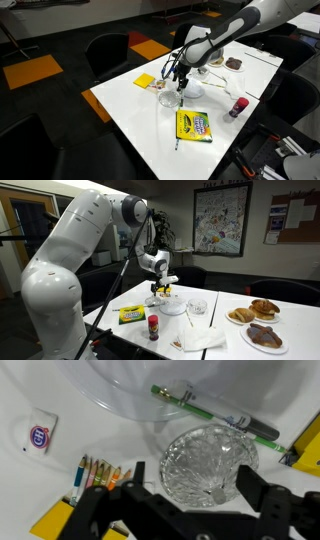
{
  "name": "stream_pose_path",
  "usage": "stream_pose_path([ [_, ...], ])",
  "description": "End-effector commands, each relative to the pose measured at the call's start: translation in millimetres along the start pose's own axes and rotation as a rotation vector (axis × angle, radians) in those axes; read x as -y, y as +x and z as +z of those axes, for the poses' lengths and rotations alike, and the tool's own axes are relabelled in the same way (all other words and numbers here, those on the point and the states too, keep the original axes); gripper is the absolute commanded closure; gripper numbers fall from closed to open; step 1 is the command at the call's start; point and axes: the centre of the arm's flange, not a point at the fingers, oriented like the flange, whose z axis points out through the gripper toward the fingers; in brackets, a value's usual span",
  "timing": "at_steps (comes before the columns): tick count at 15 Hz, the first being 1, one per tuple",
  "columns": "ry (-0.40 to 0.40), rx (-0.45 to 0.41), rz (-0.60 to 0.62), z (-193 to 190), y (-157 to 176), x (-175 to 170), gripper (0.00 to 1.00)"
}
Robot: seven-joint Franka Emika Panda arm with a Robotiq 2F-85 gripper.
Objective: Uncover the glass jar and put the lid on the table
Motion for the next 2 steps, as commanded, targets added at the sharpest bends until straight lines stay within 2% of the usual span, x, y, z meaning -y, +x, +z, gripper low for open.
stream_pose_path([
  [1, -0.012, -0.003, 0.102, -44, -19, -3, 0.00],
  [2, -0.026, 0.000, 0.130, -56, -22, -6, 0.00],
])
